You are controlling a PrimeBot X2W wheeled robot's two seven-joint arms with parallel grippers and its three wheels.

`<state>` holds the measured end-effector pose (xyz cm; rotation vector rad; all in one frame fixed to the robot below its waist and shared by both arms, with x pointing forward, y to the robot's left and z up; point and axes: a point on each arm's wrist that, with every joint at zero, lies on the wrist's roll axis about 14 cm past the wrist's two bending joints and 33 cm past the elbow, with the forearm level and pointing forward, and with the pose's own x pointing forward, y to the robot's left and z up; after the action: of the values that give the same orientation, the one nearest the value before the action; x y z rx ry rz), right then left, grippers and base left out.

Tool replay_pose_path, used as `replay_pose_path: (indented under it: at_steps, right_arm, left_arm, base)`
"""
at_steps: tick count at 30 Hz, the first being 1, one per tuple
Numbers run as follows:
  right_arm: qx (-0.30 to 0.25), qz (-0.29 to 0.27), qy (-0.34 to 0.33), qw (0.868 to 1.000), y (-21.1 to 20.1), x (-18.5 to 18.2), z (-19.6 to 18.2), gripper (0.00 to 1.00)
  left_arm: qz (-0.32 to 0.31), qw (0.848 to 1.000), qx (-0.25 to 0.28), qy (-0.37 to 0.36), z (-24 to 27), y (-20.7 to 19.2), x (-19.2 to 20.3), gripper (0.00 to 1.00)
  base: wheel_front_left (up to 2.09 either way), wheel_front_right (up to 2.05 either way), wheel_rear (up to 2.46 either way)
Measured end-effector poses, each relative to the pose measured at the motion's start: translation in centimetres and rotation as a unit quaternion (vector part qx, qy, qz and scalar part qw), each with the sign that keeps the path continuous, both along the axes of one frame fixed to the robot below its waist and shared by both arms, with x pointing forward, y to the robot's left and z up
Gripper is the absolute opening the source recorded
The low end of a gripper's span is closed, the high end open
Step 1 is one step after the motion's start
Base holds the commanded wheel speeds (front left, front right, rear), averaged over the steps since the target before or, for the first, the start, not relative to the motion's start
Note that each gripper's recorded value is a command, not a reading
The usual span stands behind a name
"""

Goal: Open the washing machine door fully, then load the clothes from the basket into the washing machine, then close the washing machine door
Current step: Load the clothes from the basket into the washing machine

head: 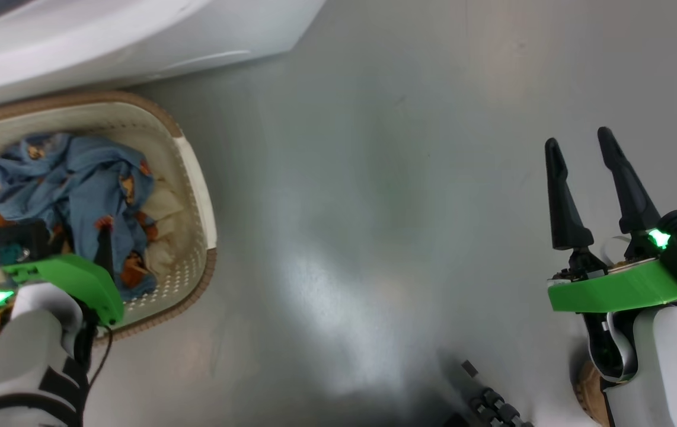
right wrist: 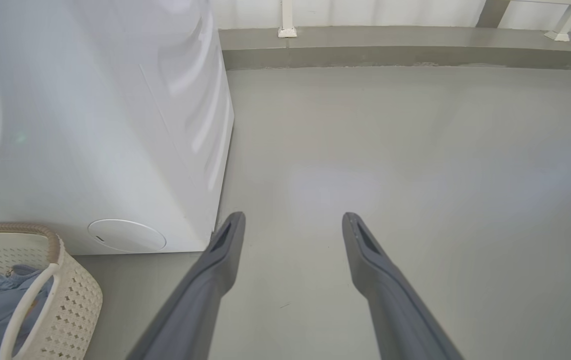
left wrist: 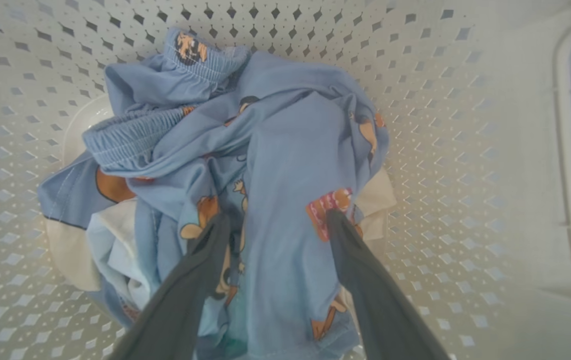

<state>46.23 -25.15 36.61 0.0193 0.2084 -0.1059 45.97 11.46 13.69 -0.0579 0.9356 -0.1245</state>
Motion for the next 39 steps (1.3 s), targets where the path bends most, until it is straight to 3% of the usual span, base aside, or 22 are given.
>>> replay_pose_path:
  at_steps: [8, 27, 28, 29, 31, 32, 33, 39]
  right_arm:
    - [-0.002, -0.014, 0.021, 1.000, -0.8, -0.5, -1.6, 1.00]
    - [-0.018, -0.012, 0.059, 0.998, -1.6, -1.0, -4.6, 1.00]
    - [-0.019, -0.011, 0.061, 0.998, -1.6, -1.0, -4.7, 1.00]
    - [-0.020, -0.010, 0.062, 0.998, -1.6, -1.0, -4.8, 1.00]
    - [-0.020, -0.008, 0.062, 0.998, -1.6, -0.9, -5.0, 1.00]
    - [-0.021, -0.007, 0.062, 0.998, -1.6, -0.9, -5.0, 1.00]
    - [-0.020, -0.006, 0.062, 0.998, -1.6, -0.9, -5.0, 1.00]
    - [-0.019, -0.004, 0.050, 0.999, -1.6, -0.5, -4.2, 1.00]
  left_arm:
    - [-0.003, 1.000, -0.004, 0.004, -1.8, -0.8, 1.9, 1.00]
    - [-0.037, 0.997, 0.008, 0.066, -5.9, -2.1, 2.3, 1.00]
    - [-0.038, 0.997, 0.008, 0.068, -6.0, -2.1, 2.3, 0.97]
    - [-0.039, 0.997, 0.010, 0.069, -6.2, -2.1, 2.2, 0.88]
    - [-0.042, 0.997, 0.014, 0.071, -6.3, -2.0, 2.1, 0.49]
    - [-0.043, 0.996, 0.016, 0.071, -6.3, -1.9, 2.0, 0.34]
    - [-0.043, 0.996, 0.017, 0.070, -6.3, -1.8, 2.0, 0.00]
    - [-0.021, 0.999, 0.006, 0.049, -4.8, -2.3, 2.7, 0.00]
  base:
    - [0.00, 0.00, 0.00]
    - [0.00, 0.00, 0.00]
    - [0.00, 0.00, 0.00]
    - [0.00, 0.00, 0.00]
    - [0.00, 0.00, 0.00]
    - [0.00, 0.00, 0.00]
    - [0.00, 0.00, 0.00]
    - [0.00, 0.00, 0.00]
